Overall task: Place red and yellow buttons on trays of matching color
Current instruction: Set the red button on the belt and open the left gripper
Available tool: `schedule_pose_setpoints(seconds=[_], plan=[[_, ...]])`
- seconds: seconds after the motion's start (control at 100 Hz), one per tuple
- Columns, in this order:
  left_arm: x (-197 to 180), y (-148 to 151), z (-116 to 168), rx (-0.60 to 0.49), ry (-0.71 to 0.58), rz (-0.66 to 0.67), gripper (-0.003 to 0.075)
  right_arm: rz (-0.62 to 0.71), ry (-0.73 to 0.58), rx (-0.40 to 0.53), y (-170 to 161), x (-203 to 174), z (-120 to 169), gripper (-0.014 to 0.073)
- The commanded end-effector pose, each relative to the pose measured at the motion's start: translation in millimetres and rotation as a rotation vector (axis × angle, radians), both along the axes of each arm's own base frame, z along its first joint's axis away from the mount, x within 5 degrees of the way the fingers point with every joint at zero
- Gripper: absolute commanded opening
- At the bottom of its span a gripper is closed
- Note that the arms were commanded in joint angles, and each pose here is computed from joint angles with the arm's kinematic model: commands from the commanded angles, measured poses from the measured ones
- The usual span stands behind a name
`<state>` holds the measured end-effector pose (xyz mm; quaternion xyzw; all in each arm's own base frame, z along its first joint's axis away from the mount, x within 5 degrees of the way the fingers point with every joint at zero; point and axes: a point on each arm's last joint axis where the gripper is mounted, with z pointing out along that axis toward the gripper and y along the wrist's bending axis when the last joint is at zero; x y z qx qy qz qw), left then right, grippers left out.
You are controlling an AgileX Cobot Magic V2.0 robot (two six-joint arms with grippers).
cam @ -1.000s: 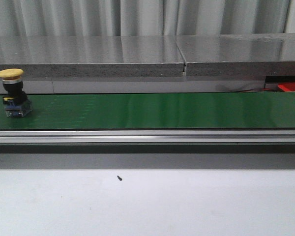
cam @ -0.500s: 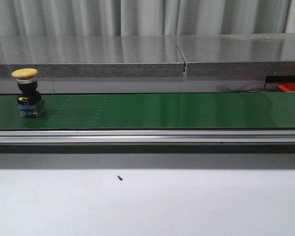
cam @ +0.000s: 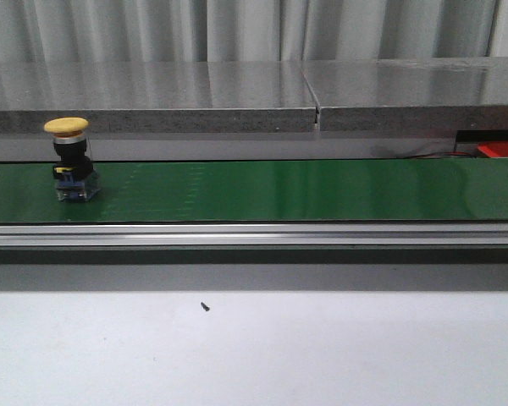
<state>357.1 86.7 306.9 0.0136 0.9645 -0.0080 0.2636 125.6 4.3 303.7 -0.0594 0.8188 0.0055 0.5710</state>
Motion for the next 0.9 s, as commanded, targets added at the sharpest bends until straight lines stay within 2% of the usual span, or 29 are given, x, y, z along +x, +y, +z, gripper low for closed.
schedule_pose_setpoints(seconds=[0.0, 0.29, 0.54, 0.62, 0.79, 0.89], plan=[[-2.6, -9.8, 21.9, 0.007, -0.1, -0.01, 0.0178, -0.025, -0.095, 0.0, -2.1, 1.6, 14.7, -0.0028], [9.9, -9.0, -13.6, -0.015, 0.021, -0.024, 0.0181, -0.025, -0.095, 0.0, -2.1, 1.6, 14.7, -0.0028], [10.2, -9.0, -17.2, -0.02, 0.038, -0.025, 0.019, -0.025, -0.095, 0.0, -2.1, 1.6, 14.7, -0.0028], [9.2, -9.3, -17.7, -0.022, 0.05, -0.028, 0.025, -0.025, -0.095, 0.0, -2.1, 1.6, 14.7, -0.0028], [8.9, -9.4, -17.9, -0.023, 0.054, -0.029, 0.0482, -0.025, -0.095, 0.0, -2.1, 1.6, 14.7, -0.0028], [8.9, -9.4, -17.9, -0.023, 0.054, -0.029, 0.0539, -0.025, -0.095, 0.0, -2.1, 1.6, 14.7, -0.0028]])
